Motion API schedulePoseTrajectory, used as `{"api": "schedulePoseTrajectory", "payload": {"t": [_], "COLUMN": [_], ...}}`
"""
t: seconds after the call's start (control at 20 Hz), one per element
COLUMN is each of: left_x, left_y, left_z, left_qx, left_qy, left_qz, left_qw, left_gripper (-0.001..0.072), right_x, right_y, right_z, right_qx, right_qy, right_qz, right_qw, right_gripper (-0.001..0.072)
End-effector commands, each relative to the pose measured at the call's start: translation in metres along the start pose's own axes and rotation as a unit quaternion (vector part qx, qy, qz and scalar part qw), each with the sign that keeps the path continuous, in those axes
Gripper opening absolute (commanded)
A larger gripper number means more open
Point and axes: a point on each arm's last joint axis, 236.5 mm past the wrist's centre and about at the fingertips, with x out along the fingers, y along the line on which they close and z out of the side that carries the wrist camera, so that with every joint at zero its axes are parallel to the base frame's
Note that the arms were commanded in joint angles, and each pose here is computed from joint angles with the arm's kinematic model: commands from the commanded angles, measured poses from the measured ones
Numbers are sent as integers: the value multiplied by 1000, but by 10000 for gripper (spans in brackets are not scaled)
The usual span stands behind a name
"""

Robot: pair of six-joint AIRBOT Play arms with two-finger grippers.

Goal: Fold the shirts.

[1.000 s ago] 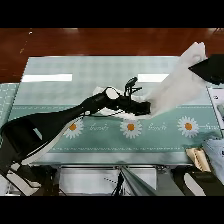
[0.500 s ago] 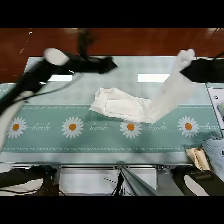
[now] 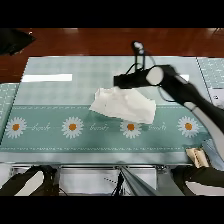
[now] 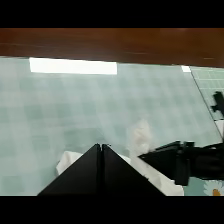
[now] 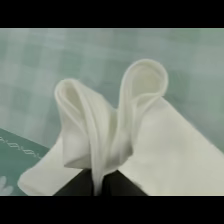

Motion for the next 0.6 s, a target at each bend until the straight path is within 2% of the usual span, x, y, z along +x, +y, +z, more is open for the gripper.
{"api": "schedulePoseTrajectory", "payload": {"t": [0.0,0.05,0.2,0.3,0.4,0.45,0.5,0.55], "left_x": [-25,-24,-17,-12,-8,-7,-7,-6], "left_y": [-4,-5,8,19,25,26,27,27], "left_z": [-7,-8,-16,-22,-23,-24,-26,-26], "left_qx": [15,15,9,7,5,6,5,5], "left_qy": [7,9,18,27,29,31,32,33], "left_qz": [13,12,22,34,39,40,40,39], "left_qw": [1000,1000,1000,999,999,999,999,999], "left_gripper": [27,27,27,27,27,27,27,28], "right_x": [69,74,49,1,-83,-133,-175,-198], "right_y": [42,49,23,-52,-154,-200,-234,-253], "right_z": [-23,-31,-59,-74,-66,-54,-45,-46], "right_qx": [87,88,5,-75,-121,-120,-94,-47], "right_qy": [-15,-7,80,165,222,230,222,207], "right_qz": [62,68,31,-84,-255,-337,-387,-390], "right_qw": [994,994,996,980,933,905,890,896], "right_gripper": [434,578,578,578,575,514,476,475]}}
